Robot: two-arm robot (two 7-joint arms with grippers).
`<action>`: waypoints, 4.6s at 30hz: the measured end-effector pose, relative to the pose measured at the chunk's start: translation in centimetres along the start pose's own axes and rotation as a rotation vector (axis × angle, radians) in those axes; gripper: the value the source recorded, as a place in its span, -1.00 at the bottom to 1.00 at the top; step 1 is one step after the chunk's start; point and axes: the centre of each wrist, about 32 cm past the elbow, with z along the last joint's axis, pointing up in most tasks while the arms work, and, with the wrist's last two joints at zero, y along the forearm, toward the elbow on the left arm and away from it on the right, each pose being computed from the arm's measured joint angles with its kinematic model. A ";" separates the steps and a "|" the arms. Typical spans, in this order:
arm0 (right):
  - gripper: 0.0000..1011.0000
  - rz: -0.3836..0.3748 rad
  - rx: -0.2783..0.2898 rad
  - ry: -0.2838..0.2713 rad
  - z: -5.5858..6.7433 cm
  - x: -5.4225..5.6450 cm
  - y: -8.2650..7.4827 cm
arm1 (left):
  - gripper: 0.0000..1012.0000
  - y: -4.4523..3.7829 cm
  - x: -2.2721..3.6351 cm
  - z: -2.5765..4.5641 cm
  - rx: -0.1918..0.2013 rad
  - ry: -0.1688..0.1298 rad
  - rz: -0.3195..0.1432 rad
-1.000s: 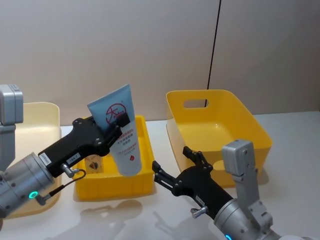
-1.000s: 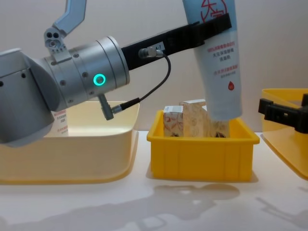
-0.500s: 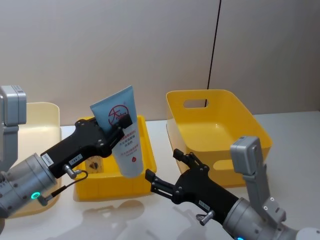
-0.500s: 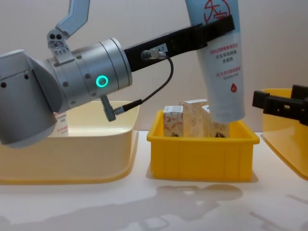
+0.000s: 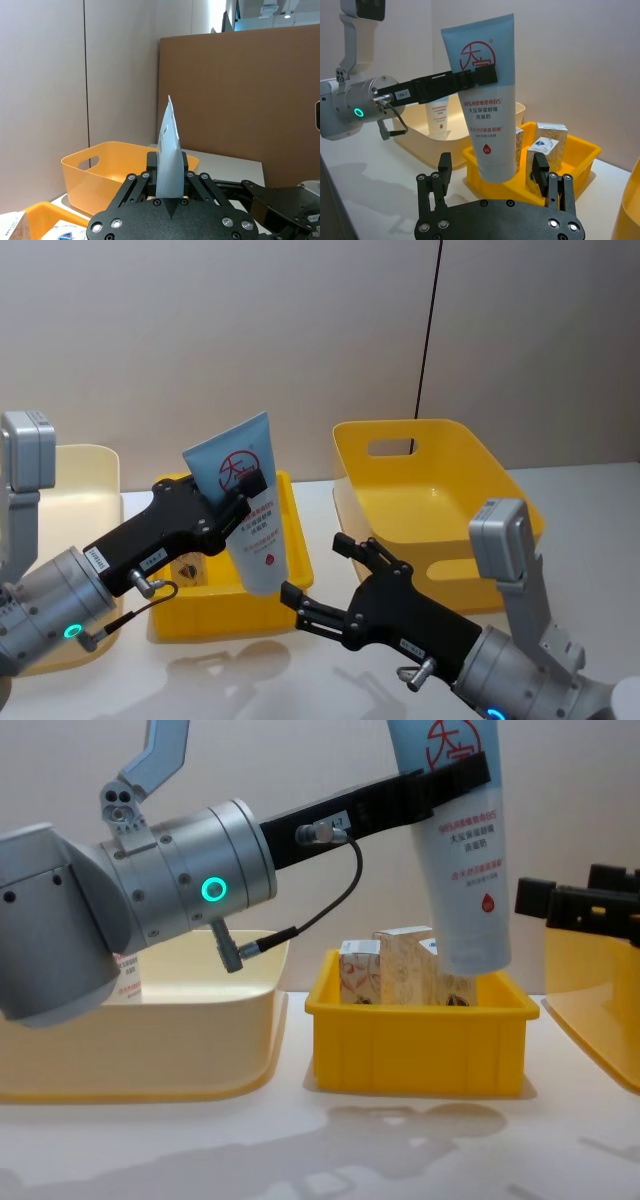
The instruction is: Bimanual collaborative sorting of washing and personal care products
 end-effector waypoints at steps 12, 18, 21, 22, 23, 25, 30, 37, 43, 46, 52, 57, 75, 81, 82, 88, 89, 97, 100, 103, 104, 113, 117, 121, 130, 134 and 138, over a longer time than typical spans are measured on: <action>0.98 -0.051 0.030 -0.051 0.4 -0.3 1.5 | -0.55 -0.02 0.00 -0.02 0.001 0.001 0.000; 0.98 -0.070 0.043 -0.073 0.4 -0.2 3.0 | -0.55 -0.01 0.00 -0.03 0.001 0.001 0.000; 0.98 -0.069 0.047 -0.078 0.3 -0.1 3.7 | -0.55 -0.01 0.00 -0.03 0.001 0.001 0.000; 0.98 -0.069 0.047 -0.080 0.3 -0.1 3.8 | -0.55 -0.01 0.00 -0.03 0.001 0.001 0.000; 0.98 -0.067 0.047 -0.081 0.2 -0.1 4.2 | -0.55 -0.01 0.00 -0.02 0.001 0.001 0.000; 0.98 -0.066 0.047 -0.082 0.2 -0.1 4.3 | -0.55 -0.01 0.00 -0.02 0.001 0.001 0.000; 0.98 -0.048 0.041 -0.085 -0.1 0.0 5.4 | -0.55 -0.01 0.00 -0.02 0.000 0.001 0.000; 0.98 -0.025 0.027 -0.084 -0.6 0.0 6.5 | -0.55 -0.01 0.00 -0.02 0.001 0.001 0.000; 0.98 -0.019 0.019 -0.086 -0.9 -0.2 7.0 | -0.55 -0.01 0.00 -0.02 0.000 0.001 0.000; 0.98 -0.023 0.014 -0.092 -1.1 -0.3 7.3 | -0.55 -0.01 0.00 -0.02 0.001 0.001 0.000; 0.98 -0.032 0.012 -0.101 -1.4 -0.5 7.7 | -0.55 -0.01 0.00 -0.02 0.001 0.001 0.000; 0.82 -0.037 0.010 -0.106 -1.5 -0.6 7.9 | -0.55 -0.01 0.00 -0.02 0.001 0.001 0.000; 0.26 -0.044 0.008 -0.114 -1.7 -0.7 8.2 | -0.55 -0.01 0.00 -0.02 0.001 0.001 0.000; 0.19 -0.044 0.007 -0.115 -1.7 -0.7 8.2 | -0.38 -0.02 -0.01 -0.03 0.000 0.001 0.000; 0.16 -0.044 0.006 -0.115 -1.7 -0.7 8.2 | -0.33 -0.02 -0.01 -0.03 0.000 0.001 0.000; 0.11 -0.044 0.006 -0.115 -1.7 -0.7 8.3 | 0.05 -0.01 0.00 -0.02 0.000 0.001 0.000; 0.10 -0.044 0.006 -0.115 -1.7 -0.7 8.3 | 0.13 -0.01 0.00 -0.02 0.000 0.001 0.000; 0.02 -0.046 0.006 -0.115 -1.7 -0.7 8.3 | 0.60 -0.01 0.00 -0.02 0.001 0.001 0.000; 0.01 -0.052 0.007 -0.116 -1.7 -0.7 8.2 | 0.78 -0.01 0.00 -0.02 0.001 0.001 0.000; 0.01 -0.063 0.008 -0.116 -1.7 -0.6 8.0 | 0.93 -0.01 0.00 -0.02 0.001 0.001 0.000; 0.02 -0.074 0.009 -0.116 -1.7 -0.6 7.8 | 0.98 -0.01 0.00 -0.02 0.001 0.001 0.000; 0.01 -0.164 0.015 -0.127 -1.6 0.0 6.4 | 0.98 -0.01 0.00 -0.02 0.001 0.000 0.000; 0.01 -0.213 0.018 -0.136 -1.5 0.4 5.7 | 0.98 -0.01 0.00 -0.02 0.001 0.001 0.000; 0.01 -0.275 0.023 -0.151 -1.3 1.0 4.9 | 0.98 -0.01 0.00 -0.02 0.001 0.001 0.000; 0.02 -0.396 0.045 -0.188 -0.7 2.6 3.8 | 0.98 -0.01 0.00 -0.02 0.001 0.001 0.000; 0.01 -0.451 0.068 -0.210 -0.4 3.9 3.7 | 0.98 -0.01 0.00 -0.02 0.001 0.001 0.000; 0.01 -0.487 0.082 -0.222 -0.2 5.0 3.8 | 0.98 -0.01 0.00 -0.02 0.001 0.001 0.000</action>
